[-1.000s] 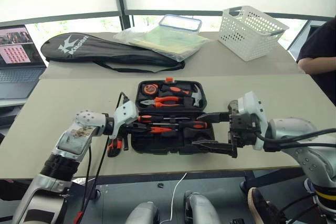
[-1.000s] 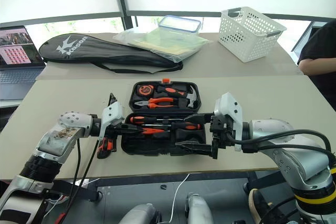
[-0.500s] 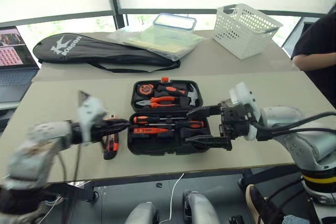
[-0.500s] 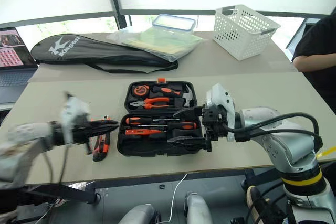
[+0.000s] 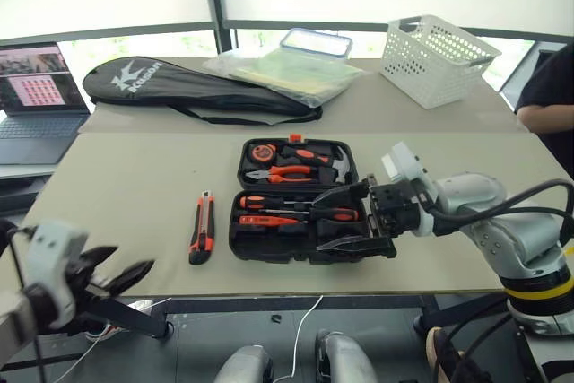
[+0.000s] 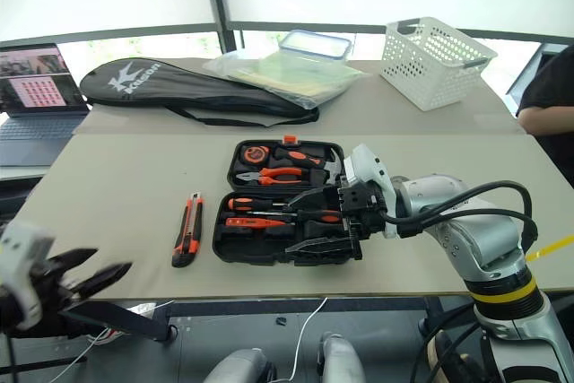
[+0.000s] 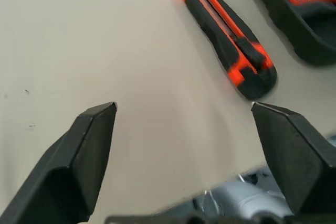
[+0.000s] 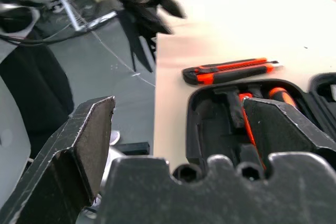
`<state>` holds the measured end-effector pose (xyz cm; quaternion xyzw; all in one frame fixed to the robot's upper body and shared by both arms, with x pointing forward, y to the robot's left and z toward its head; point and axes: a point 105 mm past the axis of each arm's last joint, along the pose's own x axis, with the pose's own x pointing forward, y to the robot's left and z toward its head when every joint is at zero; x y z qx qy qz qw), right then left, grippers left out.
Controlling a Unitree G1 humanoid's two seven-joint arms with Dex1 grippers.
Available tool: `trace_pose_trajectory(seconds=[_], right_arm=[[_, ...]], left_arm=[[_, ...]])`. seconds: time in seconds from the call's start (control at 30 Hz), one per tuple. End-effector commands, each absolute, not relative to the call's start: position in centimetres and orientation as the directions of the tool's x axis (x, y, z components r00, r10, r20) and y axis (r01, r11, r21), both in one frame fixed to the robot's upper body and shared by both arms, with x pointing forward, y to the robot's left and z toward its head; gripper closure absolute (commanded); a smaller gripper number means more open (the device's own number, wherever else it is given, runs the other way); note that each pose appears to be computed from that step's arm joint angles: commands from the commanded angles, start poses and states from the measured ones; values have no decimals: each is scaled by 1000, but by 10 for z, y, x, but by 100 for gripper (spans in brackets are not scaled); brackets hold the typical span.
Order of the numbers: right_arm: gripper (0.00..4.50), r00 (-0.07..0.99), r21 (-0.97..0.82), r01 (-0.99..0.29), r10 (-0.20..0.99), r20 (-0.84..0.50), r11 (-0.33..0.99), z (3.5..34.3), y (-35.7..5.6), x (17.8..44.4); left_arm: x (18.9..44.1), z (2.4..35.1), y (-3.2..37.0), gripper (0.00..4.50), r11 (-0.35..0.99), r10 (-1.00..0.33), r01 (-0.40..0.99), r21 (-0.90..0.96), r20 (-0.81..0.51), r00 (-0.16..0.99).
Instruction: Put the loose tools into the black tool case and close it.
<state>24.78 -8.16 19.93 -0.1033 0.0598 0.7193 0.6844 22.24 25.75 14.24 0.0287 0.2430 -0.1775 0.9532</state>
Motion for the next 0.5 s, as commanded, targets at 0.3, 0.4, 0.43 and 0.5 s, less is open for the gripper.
trace_pose_trajectory(seconds=[0.3, 0.4, 0.43, 0.5], right_arm=[[0, 51, -153, -988, 975, -217, 17, 201, -79, 243], [0, 64, -155, -987, 975, -213, 31, 199, -79, 240], [0, 69, -154, -987, 975, -211, 36, 199, -79, 239], [0, 78, -156, -987, 975, -207, 46, 199, -79, 239]], left_arm=[[272, 122, 228, 9, 977, -174, 212, -15, -627, 759], [278, 112, 220, 9, 976, -174, 218, -17, -663, 728], [280, 108, 219, 9, 976, -169, 217, -14, -676, 717], [282, 99, 217, 9, 977, -163, 212, -18, -705, 690]])
